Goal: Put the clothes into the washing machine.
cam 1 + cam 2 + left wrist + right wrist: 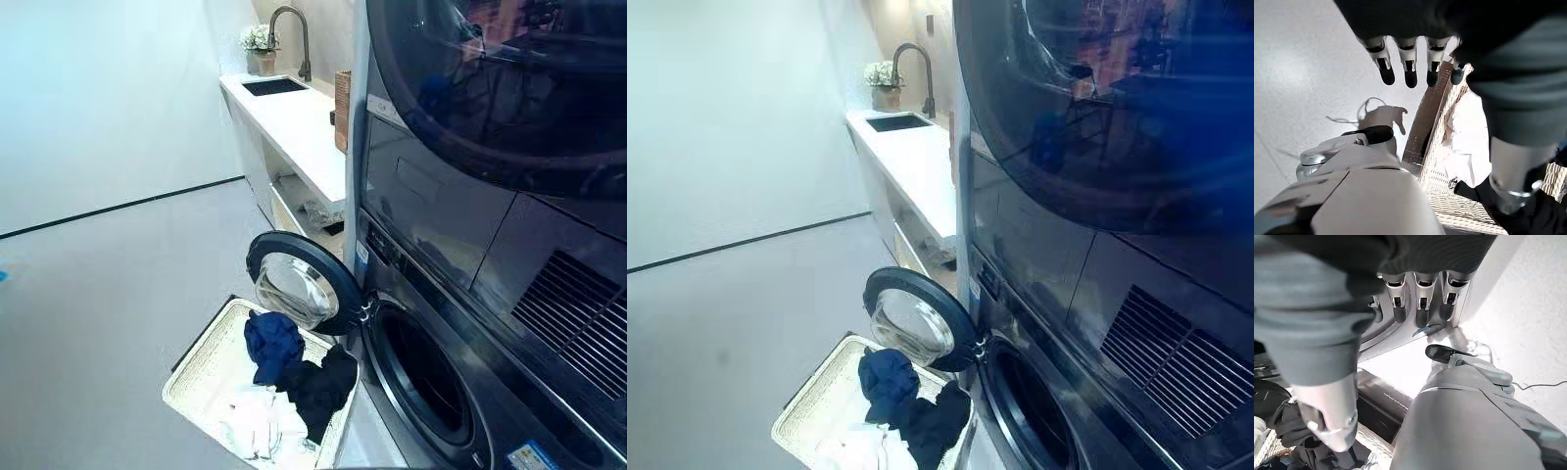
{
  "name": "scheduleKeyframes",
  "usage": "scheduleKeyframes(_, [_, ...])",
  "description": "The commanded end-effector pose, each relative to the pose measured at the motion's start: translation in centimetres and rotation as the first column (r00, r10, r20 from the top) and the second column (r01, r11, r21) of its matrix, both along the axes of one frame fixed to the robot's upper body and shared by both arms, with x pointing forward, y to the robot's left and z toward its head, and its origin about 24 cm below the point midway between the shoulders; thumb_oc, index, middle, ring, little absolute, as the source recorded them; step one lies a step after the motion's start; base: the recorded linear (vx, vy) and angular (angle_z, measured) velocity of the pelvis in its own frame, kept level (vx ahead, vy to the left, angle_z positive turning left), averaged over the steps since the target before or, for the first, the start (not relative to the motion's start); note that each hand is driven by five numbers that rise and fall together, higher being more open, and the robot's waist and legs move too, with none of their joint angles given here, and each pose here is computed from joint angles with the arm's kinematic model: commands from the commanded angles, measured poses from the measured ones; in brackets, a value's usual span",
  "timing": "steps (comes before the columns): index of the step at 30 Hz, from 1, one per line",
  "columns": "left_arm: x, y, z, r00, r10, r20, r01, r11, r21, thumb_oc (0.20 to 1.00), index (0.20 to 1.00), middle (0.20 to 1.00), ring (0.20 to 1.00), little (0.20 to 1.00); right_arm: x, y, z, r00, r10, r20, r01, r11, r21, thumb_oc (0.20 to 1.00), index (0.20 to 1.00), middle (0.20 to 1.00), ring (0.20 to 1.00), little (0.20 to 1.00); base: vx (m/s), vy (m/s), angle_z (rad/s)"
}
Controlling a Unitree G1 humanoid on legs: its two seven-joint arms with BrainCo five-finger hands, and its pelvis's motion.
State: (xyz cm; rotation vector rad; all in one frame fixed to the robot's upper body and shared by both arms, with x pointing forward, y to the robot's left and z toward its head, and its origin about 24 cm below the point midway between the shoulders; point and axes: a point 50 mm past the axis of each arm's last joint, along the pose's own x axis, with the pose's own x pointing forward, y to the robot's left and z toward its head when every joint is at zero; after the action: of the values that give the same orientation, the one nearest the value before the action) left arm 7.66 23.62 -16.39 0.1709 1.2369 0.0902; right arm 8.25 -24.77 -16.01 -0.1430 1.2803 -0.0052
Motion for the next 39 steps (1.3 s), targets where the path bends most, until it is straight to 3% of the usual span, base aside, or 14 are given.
scheduleKeyframes(1, [2.7, 0.3, 0.6, 0.998, -0.057, 0.031, 0.056, 0.998, 0.011, 1.000, 1.000, 1.000, 1.000, 1.000, 2.8, 0.7, 0.4, 0.998, 0.037, 0.045, -0.037, 0.999, 0.006, 1.000, 1.000, 1.000, 1.000, 1.000, -0.13, 0.104, -0.35])
scheduleKeyframes(33, [3.0, 0.6, 0.7, 0.997, 0.020, 0.071, -0.021, 1.000, 0.009, 1.000, 1.000, 1.000, 1.000, 1.000, 3.0, 0.6, 0.5, 0.998, 0.040, 0.050, -0.041, 0.999, 0.004, 1.000, 1.000, 1.000, 1.000, 1.000, 0.00, 0.000, 0.00])
scheduleKeyframes(39, [5.4, 1.7, 2.3, 0.943, 0.115, 0.314, -0.147, 0.986, 0.082, 1.000, 1.000, 1.000, 1.000, 1.000, 4.8, 0.3, 1.3, 0.986, 0.033, 0.162, -0.036, 0.999, 0.017, 1.000, 1.000, 1.000, 1.000, 1.000, 0.06, 0.010, 0.00])
